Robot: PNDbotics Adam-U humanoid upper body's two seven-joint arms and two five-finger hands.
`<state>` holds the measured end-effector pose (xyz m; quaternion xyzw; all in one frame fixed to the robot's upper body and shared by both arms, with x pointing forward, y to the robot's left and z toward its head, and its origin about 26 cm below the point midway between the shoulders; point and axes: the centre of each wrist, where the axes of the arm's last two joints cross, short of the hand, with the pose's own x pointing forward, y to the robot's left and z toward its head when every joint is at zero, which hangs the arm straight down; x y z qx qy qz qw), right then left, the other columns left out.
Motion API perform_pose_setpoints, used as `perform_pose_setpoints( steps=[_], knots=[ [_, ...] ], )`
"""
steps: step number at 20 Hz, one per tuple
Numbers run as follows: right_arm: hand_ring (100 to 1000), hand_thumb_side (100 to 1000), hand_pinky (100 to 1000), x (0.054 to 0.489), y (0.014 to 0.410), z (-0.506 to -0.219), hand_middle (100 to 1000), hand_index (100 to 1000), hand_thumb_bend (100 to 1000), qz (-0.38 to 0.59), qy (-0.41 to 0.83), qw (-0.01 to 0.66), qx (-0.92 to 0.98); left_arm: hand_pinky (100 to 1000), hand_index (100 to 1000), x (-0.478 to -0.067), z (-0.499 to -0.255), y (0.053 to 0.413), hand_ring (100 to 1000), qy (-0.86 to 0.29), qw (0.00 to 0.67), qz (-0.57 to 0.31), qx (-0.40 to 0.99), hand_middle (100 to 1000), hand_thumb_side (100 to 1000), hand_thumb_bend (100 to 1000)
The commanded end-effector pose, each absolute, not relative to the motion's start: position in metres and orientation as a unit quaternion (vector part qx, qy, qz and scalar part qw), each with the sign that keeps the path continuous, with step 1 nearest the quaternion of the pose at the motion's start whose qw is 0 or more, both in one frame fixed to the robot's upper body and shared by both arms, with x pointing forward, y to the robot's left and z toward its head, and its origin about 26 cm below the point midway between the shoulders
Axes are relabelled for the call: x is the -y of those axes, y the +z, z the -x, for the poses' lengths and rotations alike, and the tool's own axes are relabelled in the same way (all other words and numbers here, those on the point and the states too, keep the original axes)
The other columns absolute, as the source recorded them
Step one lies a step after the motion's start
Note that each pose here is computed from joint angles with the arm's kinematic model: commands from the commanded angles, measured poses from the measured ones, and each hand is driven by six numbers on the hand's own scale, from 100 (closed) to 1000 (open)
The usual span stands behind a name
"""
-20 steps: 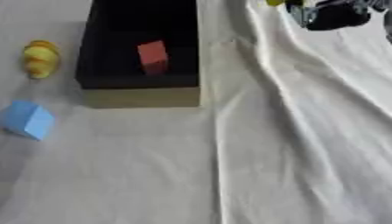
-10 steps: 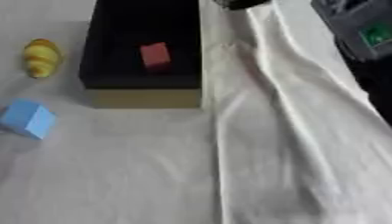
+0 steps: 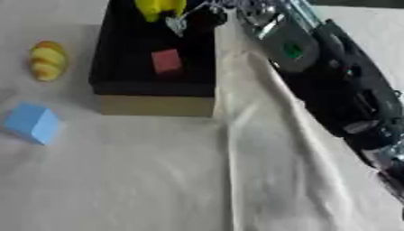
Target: Pick up objects on the table and place them in the box.
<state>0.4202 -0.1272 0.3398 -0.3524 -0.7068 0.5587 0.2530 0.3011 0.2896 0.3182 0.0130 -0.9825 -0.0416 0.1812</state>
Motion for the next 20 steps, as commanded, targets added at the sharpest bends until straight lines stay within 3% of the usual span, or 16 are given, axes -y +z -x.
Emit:
perform_pose_setpoints(
  steps=[1,5,7,8,9,13,20],
  knots=[
    [568,100,736,0.130,0.344,-0.429,440,554,100,0.373,0.551,0.251,0.703,772,834,-0.292,-0.296,0.329,762,-0.049,0.161,-0.018,0.986,684,522,629],
    [668,100,751,0.134,0.338,-0.437,563,687,100,0.390,0.567,0.259,0.678,772,834,-0.292,-0.296,0.328,763,-0.049,0.166,-0.019,0.985,684,523,626],
    [756,209,780,0.136,0.337,-0.438,666,787,105,0.386,0.585,0.259,0.665,772,833,-0.293,-0.296,0.327,763,-0.049,0.167,-0.020,0.984,683,525,626],
    [828,304,813,0.137,0.338,-0.438,746,834,177,0.384,0.595,0.257,0.658,772,833,-0.293,-0.296,0.326,763,-0.049,0.168,-0.021,0.984,683,525,625],
    [872,341,844,0.138,0.340,-0.437,767,844,229,0.385,0.603,0.254,0.652,772,833,-0.293,-0.296,0.326,763,-0.048,0.170,-0.022,0.984,683,527,624],
    [900,376,871,0.145,0.350,-0.432,766,855,372,0.394,0.611,0.242,0.642,772,833,-0.294,-0.296,0.322,763,-0.049,0.177,-0.026,0.983,683,530,621],
    [886,394,864,0.149,0.364,-0.420,759,865,339,0.394,0.590,0.223,0.669,772,833,-0.295,-0.297,0.319,763,-0.048,0.186,-0.030,0.981,682,534,619]
  ],
)
